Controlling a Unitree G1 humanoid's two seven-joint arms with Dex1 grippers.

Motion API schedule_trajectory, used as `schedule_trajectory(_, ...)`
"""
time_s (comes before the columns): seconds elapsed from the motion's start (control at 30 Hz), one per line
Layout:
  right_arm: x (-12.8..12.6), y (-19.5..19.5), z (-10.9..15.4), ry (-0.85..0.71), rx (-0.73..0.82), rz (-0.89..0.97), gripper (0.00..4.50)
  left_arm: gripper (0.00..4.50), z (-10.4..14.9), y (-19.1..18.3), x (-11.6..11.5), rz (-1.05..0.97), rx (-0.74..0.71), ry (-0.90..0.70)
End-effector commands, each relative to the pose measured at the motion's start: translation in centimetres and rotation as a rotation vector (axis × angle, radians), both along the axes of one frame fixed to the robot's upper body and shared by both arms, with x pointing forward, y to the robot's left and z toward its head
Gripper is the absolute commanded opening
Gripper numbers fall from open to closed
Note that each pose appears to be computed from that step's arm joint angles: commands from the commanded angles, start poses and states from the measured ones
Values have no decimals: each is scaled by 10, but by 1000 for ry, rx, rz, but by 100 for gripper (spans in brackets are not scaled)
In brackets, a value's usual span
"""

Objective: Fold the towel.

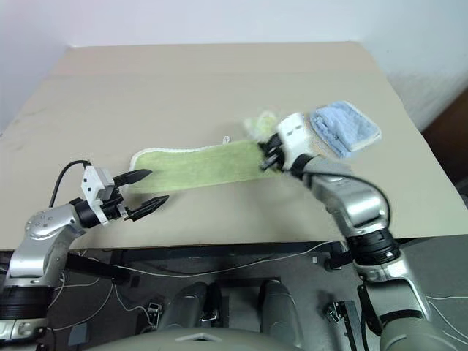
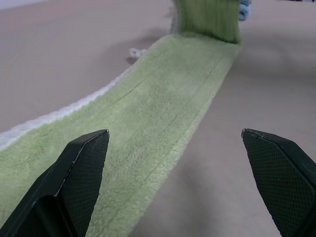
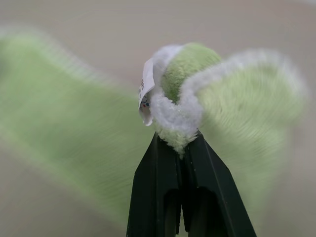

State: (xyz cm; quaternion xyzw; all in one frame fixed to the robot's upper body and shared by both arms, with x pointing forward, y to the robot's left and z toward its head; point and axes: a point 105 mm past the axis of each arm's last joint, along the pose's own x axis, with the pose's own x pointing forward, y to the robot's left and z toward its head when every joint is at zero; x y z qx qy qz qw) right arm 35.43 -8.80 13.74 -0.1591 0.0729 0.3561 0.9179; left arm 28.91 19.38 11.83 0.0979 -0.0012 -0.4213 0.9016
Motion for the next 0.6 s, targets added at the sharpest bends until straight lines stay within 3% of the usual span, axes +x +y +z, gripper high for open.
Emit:
schedule_trajectory(0.03,0,18,-7,-48,-48,54,4,450,9,-7,-3,-15,1,-41)
schedule_trajectory(0.3,1,27,-16,-35,-30,71,4,450,5,-5,-13,10,-13,-25)
schedule_trajectory(0.43,-3,30,-9,-17,33,101,100,450,3,-5,-16,20,-25,-15)
schedule_trajectory(0.6,-11,21,15,-69,106,125,276,450,7,-6,-22,49,-102,-2)
